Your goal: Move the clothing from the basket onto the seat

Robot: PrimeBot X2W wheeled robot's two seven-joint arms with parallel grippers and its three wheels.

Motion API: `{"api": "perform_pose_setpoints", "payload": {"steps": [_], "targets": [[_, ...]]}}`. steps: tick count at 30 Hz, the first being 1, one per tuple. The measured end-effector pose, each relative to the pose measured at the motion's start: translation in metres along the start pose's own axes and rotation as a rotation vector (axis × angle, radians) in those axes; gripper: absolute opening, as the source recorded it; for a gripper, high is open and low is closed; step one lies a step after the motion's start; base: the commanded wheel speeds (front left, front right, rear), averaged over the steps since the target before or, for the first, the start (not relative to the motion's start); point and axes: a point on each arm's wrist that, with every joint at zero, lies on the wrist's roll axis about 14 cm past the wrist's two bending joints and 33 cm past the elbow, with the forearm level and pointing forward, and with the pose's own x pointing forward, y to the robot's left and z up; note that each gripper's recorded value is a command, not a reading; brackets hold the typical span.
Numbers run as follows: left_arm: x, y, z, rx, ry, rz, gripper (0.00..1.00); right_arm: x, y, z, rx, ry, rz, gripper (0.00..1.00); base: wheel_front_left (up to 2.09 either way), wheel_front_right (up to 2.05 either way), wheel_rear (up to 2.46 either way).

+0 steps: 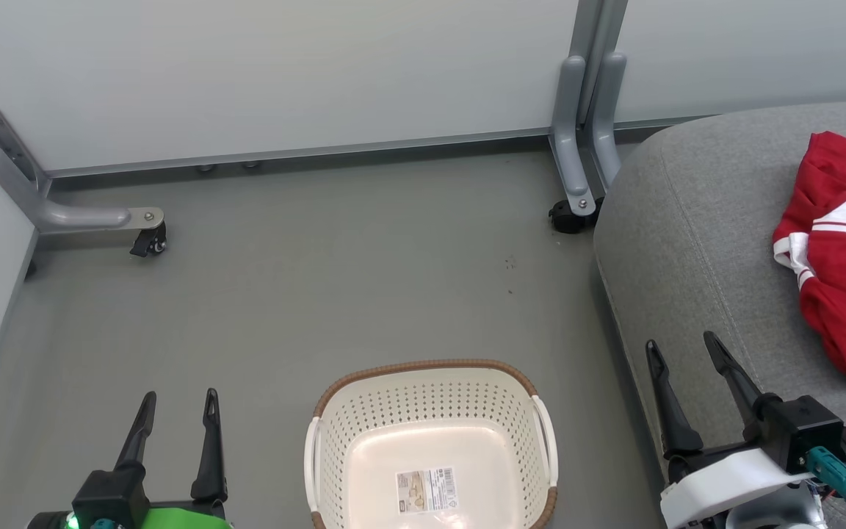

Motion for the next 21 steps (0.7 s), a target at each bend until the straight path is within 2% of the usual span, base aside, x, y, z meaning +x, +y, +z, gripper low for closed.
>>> {"api": "perform_pose_setpoints", "payload": {"steps": [21], "targets": [[-0.0012,0.0043,-0.0068,0.002,0.019,0.013,1.0,-0.0002,0.0024,-0.0033,0.017,0.01,0.006,1.0,0.0,0.0,0.0]]}}
